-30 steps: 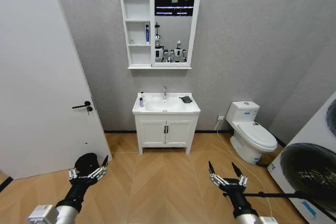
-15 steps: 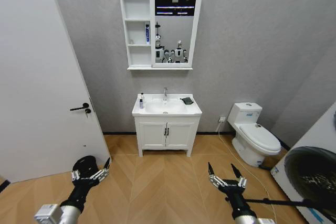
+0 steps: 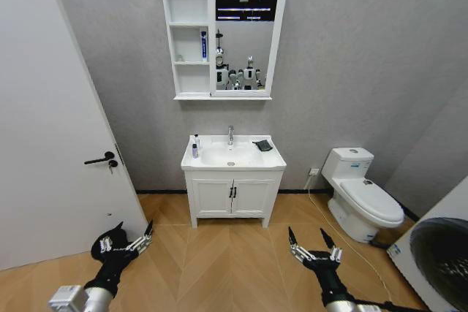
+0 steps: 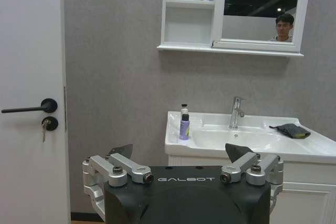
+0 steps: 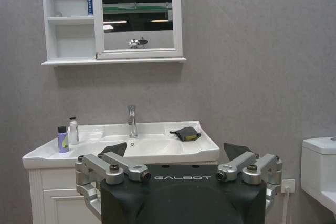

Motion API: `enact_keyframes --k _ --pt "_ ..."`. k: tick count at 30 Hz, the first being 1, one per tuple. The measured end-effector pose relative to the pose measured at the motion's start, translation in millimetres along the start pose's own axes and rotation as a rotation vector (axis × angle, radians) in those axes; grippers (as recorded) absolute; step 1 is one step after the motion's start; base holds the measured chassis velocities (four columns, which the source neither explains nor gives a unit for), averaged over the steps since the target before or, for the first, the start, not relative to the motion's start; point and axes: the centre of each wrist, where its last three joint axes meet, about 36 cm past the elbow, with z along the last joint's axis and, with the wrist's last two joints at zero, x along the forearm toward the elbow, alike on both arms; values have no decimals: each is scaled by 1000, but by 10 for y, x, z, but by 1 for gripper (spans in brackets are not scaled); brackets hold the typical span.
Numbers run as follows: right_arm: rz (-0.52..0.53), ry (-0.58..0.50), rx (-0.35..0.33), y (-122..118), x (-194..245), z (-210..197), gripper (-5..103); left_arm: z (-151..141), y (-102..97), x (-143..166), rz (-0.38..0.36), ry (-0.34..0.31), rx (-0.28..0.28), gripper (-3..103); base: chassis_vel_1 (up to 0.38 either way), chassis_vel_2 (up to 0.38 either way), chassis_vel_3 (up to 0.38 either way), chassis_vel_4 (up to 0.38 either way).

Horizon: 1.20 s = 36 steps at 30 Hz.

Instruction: Move facial cleanser and shampoo from washbasin to cabinet, then wipe washbasin with towel.

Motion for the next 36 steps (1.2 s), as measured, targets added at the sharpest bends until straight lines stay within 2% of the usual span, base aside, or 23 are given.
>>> enact_keyframes --k 5,10,15,18,19,27,28,36 --pt "-3 -1 -1 -8 0 14 100 40 -17 -11 6 9 -2 101 -153 180 184 -164" --pt "-4 -3 -3 -5 1 16 100 48 -16 -20 10 11 -5 95 -217 195 209 -216" --pt "-4 -1 -2 -8 -1 28 100 59 -13 -29 13 13 -9 98 -209 222 218 -209" --pt "-5 -2 0 -11 -5 29 100 61 -19 -27 12 12 -8 94 -215 210 235 -224" --pt "-5 -3 0 -13 -6 28 100 58 -21 -26 12 12 -8 97 -202 212 202 -227" --pt "-5 -3 0 -11 -8 29 100 51 -18 -27 13 9 -11 97 -200 203 214 -207" --pt "-4 -3 0 -11 -6 31 100 55 -27 -27 14 10 -10 101 -209 197 200 -237" --pt "-11 2 11 -24 -14 51 100 86 -52 -31 24 18 -16 97 -214 202 215 -214"
